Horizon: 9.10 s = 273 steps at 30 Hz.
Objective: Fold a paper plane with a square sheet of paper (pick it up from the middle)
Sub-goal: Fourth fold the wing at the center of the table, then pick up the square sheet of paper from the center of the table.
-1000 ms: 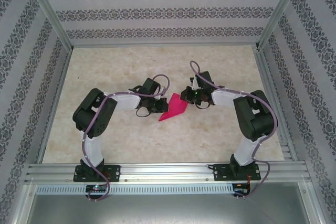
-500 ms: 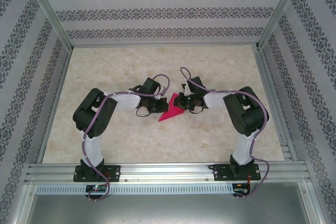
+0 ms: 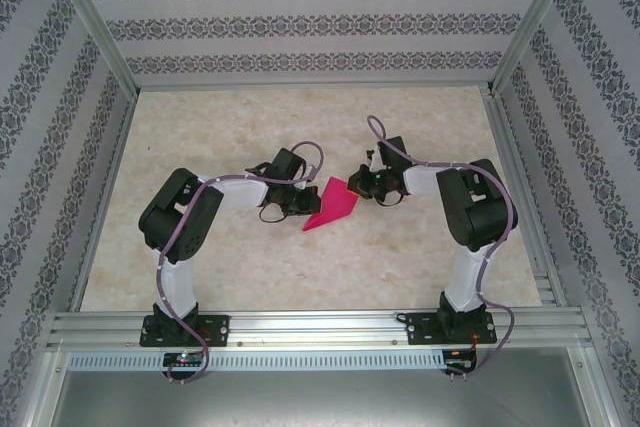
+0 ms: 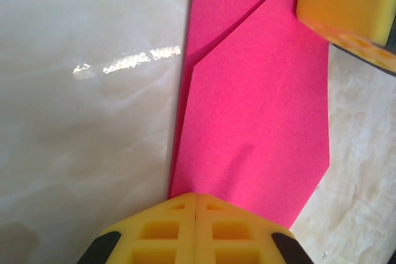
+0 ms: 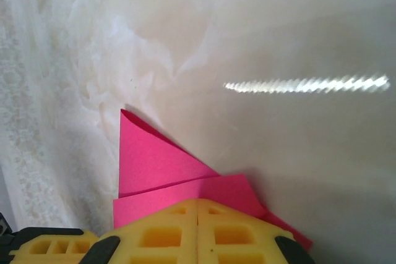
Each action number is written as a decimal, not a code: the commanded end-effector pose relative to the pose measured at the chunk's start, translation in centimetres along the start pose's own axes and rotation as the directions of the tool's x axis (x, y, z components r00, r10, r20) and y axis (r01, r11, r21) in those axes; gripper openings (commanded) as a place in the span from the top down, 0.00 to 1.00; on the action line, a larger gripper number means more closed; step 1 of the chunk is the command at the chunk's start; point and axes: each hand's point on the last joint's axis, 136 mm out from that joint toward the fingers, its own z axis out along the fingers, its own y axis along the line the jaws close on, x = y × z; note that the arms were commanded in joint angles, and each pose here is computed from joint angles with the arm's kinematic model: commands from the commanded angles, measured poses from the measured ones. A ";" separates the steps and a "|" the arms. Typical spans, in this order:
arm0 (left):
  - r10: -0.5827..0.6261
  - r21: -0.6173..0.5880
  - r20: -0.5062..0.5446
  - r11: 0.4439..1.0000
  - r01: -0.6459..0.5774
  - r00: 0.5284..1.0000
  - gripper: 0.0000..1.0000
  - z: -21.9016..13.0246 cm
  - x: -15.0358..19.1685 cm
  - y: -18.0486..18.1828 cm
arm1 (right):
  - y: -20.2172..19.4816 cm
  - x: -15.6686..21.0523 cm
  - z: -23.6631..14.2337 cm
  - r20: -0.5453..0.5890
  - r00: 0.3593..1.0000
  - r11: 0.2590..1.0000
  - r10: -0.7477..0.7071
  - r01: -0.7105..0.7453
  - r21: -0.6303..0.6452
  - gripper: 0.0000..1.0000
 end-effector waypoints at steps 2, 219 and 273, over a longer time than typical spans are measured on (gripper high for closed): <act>-0.089 -0.193 -0.129 0.979 0.063 0.988 1.00 1.0 4.8 5.5 | -4.3 -4.4 -1.5 0.123 0.992 0.987 0.012 -0.031 0.159 0.94; -0.048 -0.180 -0.179 0.983 0.015 0.983 1.00 -1.3 9.7 5.1 | 1.1 4.1 2.8 -0.104 0.992 0.990 -0.075 0.087 0.112 0.94; -0.024 -0.131 0.175 0.990 0.047 0.984 0.58 -5.5 0.0 0.0 | 7.0 4.0 0.8 0.076 0.996 0.999 0.048 -0.048 -0.003 0.60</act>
